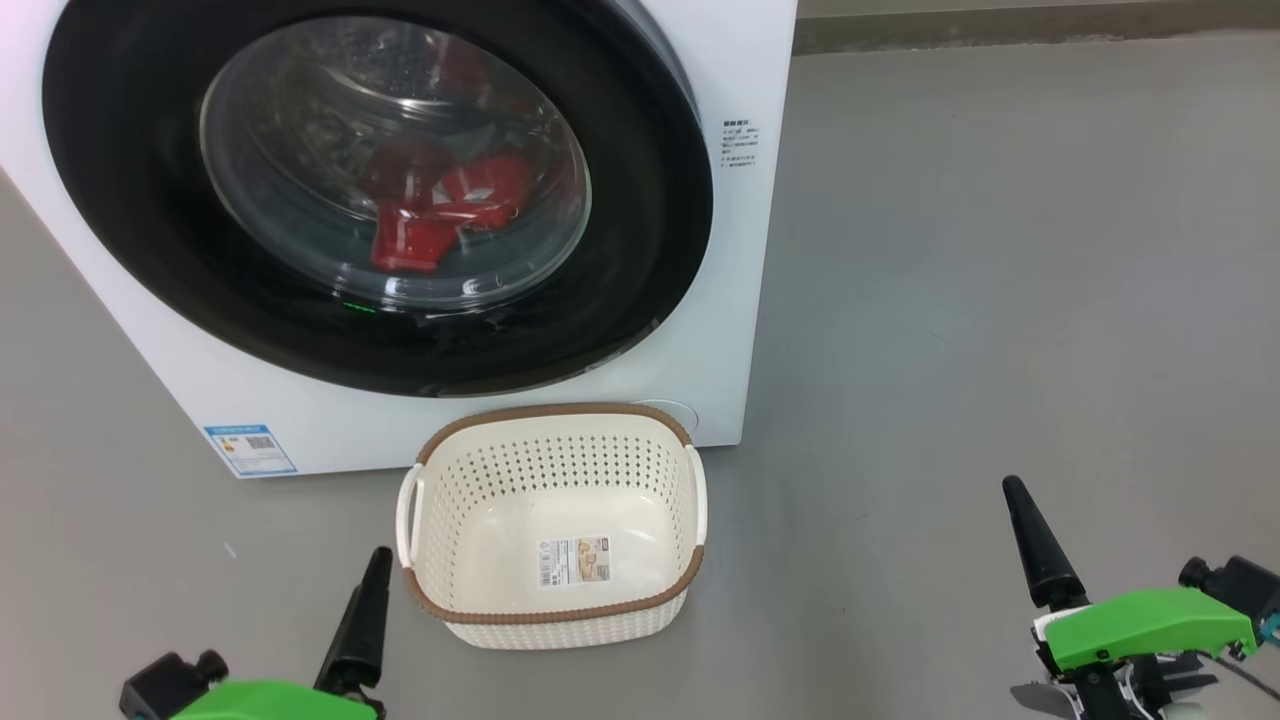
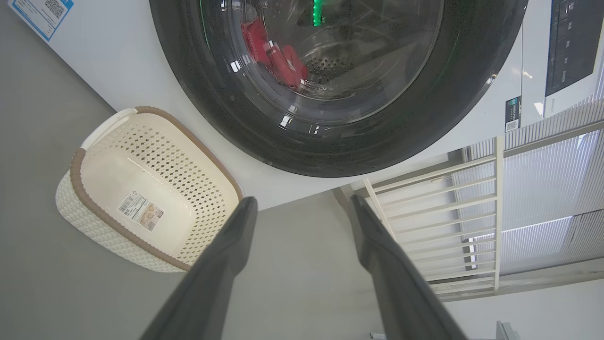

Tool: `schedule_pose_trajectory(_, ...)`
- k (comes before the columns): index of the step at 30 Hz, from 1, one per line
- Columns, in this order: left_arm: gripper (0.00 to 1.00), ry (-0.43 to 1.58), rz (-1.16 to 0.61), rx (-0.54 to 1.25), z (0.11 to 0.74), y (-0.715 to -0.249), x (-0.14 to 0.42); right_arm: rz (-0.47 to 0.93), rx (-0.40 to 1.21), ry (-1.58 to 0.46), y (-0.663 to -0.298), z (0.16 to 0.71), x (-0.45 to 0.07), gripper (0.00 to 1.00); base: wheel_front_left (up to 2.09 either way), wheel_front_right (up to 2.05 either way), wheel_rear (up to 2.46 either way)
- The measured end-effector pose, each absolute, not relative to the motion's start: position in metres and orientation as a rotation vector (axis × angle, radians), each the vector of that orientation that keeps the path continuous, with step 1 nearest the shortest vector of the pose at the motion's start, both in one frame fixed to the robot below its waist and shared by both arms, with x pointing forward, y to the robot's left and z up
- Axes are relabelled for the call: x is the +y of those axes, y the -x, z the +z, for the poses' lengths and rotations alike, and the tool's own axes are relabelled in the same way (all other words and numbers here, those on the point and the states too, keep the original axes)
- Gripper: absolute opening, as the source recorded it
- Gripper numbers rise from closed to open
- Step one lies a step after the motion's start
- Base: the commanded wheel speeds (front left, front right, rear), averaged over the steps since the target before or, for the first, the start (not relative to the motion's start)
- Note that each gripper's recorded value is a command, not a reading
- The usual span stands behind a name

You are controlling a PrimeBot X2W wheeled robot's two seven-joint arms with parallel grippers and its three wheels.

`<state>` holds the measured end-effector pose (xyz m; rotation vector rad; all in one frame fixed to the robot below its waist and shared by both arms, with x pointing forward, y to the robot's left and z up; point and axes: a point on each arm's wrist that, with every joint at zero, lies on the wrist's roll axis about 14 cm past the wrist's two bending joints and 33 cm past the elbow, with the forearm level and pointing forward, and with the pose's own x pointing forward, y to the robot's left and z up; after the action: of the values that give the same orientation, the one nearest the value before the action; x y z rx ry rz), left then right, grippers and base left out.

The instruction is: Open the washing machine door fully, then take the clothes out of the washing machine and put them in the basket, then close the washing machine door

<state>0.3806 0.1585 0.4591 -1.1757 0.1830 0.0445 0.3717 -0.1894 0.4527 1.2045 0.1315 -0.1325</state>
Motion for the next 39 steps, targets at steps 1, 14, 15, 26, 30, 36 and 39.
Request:
schedule_pose_trajectory(1, 1.00, 1.157, 0.043, 0.183, 0.460, -0.382, 0.158, -0.128, 0.126, -1.192, -0.373, 0.455, -0.190, 1.00, 0.00, 0.00, 0.00)
schedule_pose_trajectory(14, 1.00, 0.976, 0.008, 0.165, 0.469, -0.393, 0.152, -0.101, 0.079, -0.974, -0.382, 0.471, -0.195, 1.00, 0.00, 0.00, 0.00)
schedule_pose_trajectory(15, 1.00, 0.964, 0.007, 0.160, 0.470, -0.394, 0.151, -0.097, 0.077, -0.961, -0.383, 0.472, -0.195, 1.00, 0.00, 0.00, 0.00)
schedule_pose_trajectory(26, 1.00, 0.828, -0.020, 0.136, 0.476, -0.400, 0.146, -0.079, 0.042, -0.828, -0.389, 0.482, -0.196, 1.00, 0.00, 0.00, 0.00)
schedule_pose_trajectory(30, 1.00, 0.778, -0.037, 0.115, 0.483, -0.405, 0.144, -0.069, 0.034, -0.778, -0.391, 0.486, -0.195, 1.00, 0.00, 0.00, 0.00)
schedule_pose_trajectory(36, 1.00, 0.695, -0.053, 0.096, 0.489, -0.409, 0.139, -0.033, 0.024, -0.689, -0.395, 0.491, -0.187, 1.00, 0.00, 0.00, 0.00)
schedule_pose_trajectory(39, 1.00, 0.659, -0.064, 0.086, 0.491, -0.410, 0.137, -0.020, 0.024, -0.648, -0.396, 0.492, -0.183, 1.00, 0.00, 0.00, 0.00)
